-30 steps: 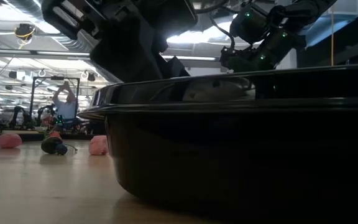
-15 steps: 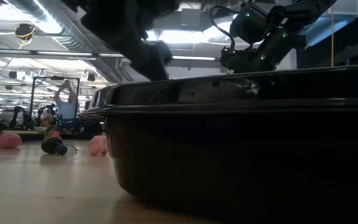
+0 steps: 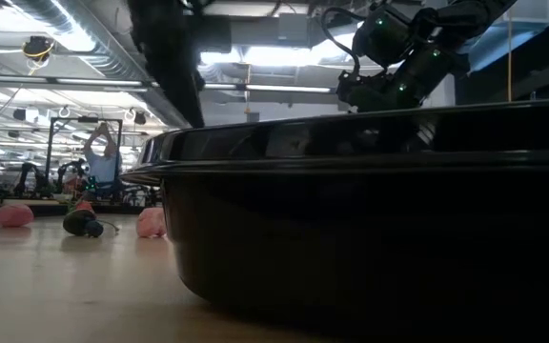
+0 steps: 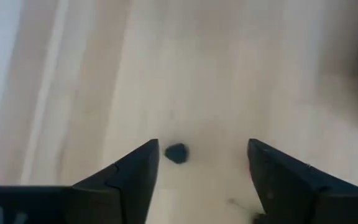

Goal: Pick and placing Produce into tupperware
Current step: Put the blackberry into the black bin

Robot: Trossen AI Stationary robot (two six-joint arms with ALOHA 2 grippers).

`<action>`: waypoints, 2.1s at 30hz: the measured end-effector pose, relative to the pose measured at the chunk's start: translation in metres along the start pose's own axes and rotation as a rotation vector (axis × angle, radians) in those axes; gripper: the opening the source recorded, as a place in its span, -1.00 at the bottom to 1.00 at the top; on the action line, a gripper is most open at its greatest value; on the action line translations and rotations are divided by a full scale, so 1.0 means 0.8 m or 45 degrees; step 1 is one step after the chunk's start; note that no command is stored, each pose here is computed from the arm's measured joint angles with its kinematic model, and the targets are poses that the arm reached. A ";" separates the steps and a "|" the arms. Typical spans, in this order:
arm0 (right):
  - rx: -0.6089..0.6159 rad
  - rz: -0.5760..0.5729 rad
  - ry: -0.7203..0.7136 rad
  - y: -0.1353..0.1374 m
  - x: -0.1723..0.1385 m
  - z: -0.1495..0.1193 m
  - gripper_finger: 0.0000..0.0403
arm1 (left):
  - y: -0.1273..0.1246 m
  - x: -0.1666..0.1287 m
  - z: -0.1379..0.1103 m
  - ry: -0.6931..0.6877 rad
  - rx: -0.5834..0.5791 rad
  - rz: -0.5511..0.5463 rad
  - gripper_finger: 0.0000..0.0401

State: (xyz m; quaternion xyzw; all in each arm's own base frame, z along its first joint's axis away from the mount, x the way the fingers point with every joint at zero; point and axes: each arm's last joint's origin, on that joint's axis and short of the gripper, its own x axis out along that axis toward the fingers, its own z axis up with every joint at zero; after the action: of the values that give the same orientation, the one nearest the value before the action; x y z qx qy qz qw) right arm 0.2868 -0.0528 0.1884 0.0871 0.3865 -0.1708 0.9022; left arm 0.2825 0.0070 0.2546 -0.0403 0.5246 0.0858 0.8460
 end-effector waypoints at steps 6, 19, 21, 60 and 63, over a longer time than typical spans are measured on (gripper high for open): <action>-0.004 0.002 -0.005 0.000 0.000 0.000 0.21 | 0.013 0.032 -0.003 0.078 0.083 0.034 0.11; -0.029 0.004 -0.026 0.000 0.000 0.002 0.21 | 0.016 0.094 -0.040 0.127 0.213 0.026 -0.10; -0.030 0.005 -0.026 0.001 0.000 0.002 0.21 | 0.017 0.098 -0.044 0.121 0.208 0.026 -0.12; -0.028 0.005 -0.034 0.000 0.000 0.003 0.21 | 0.017 0.126 -0.074 0.009 0.128 0.024 -0.32; -0.028 0.005 -0.034 0.000 0.000 0.003 0.21 | 0.017 0.127 -0.074 0.010 0.129 0.024 -0.34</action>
State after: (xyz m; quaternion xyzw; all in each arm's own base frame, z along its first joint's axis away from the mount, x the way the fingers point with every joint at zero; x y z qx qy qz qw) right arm 0.2886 -0.0533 0.1901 0.0756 0.3759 -0.1659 0.9085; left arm 0.2720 0.0214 0.1375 0.0072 0.5320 0.0670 0.8441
